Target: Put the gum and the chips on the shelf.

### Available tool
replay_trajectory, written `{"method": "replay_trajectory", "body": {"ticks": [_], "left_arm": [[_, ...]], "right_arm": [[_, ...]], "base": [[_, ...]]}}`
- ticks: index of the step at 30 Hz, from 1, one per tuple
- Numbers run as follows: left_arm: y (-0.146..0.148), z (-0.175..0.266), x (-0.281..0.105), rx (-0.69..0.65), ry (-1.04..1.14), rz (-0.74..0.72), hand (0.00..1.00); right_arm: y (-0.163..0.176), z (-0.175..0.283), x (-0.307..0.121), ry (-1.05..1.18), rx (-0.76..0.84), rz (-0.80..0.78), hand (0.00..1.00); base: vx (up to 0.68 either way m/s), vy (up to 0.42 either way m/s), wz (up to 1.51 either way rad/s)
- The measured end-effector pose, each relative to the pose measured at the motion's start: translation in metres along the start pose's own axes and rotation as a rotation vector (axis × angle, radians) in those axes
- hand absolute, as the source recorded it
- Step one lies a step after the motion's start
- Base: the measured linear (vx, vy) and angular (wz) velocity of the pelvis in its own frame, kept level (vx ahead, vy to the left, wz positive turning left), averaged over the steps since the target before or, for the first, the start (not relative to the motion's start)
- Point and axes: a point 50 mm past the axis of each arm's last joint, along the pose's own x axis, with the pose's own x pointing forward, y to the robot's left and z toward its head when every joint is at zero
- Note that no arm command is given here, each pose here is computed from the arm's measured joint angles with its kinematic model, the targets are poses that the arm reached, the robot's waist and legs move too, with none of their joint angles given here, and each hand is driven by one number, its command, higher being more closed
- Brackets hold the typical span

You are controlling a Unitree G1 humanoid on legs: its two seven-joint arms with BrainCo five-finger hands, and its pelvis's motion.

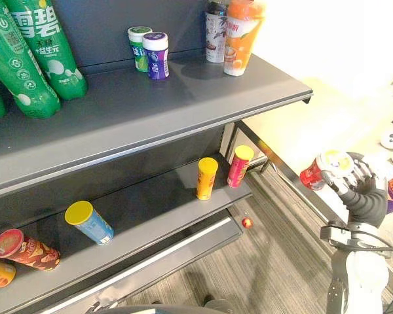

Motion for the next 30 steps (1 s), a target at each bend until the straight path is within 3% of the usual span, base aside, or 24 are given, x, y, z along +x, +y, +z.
{"method": "replay_trajectory", "body": {"ticks": [14,21,30], "left_arm": [[0.004,-0.003,0.000,0.007,0.019,0.011,0.00],[0.006,0.001,0.002,0.040,0.031,0.003,0.00],[0.006,0.005,0.003,0.083,0.036,-0.010,0.00]], "right_arm": [[0.017,0.028,0.043,-0.080,-0.013,0.193,1.00],[0.041,0.037,0.067,-0.085,-0.008,0.303,1.00],[0.061,0.030,0.088,0.000,0.104,0.392,1.00]], "base": [[-0.01,-0.007,0.00],[-0.01,-0.022,0.06],[0.00,-0.007,0.06]]}}
